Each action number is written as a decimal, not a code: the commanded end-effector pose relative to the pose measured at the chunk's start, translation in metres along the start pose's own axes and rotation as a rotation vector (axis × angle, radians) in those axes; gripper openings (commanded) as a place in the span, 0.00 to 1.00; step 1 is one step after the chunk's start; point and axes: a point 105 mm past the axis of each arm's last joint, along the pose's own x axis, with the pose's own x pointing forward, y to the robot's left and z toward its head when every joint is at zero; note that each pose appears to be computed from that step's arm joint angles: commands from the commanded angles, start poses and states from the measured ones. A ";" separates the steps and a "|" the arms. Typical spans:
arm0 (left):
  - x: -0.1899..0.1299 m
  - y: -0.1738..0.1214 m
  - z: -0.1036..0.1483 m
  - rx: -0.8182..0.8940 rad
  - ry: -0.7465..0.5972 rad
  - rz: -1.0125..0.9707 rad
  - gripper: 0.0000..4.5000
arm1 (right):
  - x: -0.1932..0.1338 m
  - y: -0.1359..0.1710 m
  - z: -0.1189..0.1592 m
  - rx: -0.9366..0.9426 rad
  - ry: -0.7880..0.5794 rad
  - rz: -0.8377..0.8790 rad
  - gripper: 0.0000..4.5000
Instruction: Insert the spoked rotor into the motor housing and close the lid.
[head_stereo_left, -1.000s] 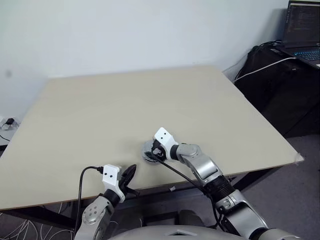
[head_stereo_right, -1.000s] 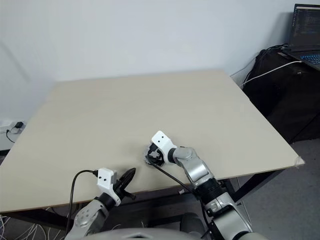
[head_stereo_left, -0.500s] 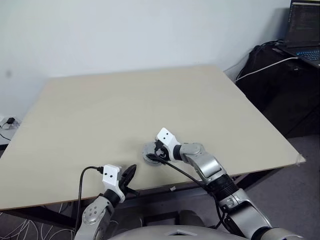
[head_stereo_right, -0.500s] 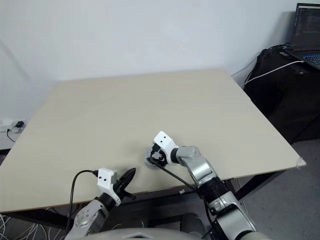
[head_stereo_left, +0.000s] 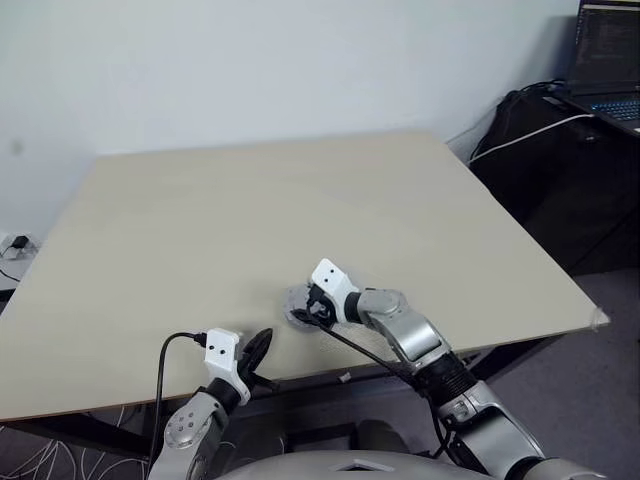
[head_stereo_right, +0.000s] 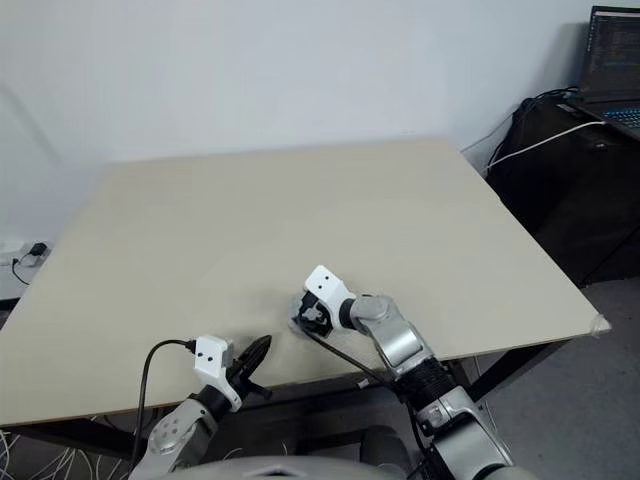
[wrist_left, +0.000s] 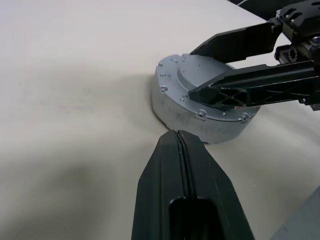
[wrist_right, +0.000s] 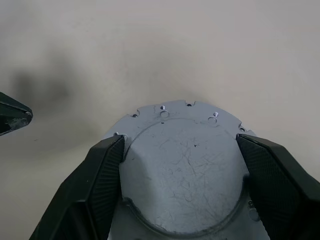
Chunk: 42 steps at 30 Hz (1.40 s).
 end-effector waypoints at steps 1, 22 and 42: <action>0.002 -0.004 0.020 0.027 -0.061 -0.016 0.00 | -0.001 0.000 -0.045 0.016 0.163 -0.023 0.73; 0.056 0.024 0.045 -0.230 0.269 -0.126 0.00 | 0.001 0.002 -0.036 0.028 0.137 -0.013 0.73; 0.086 0.017 0.050 -0.269 0.387 -0.171 0.00 | 0.000 0.004 -0.033 0.037 0.124 -0.018 0.73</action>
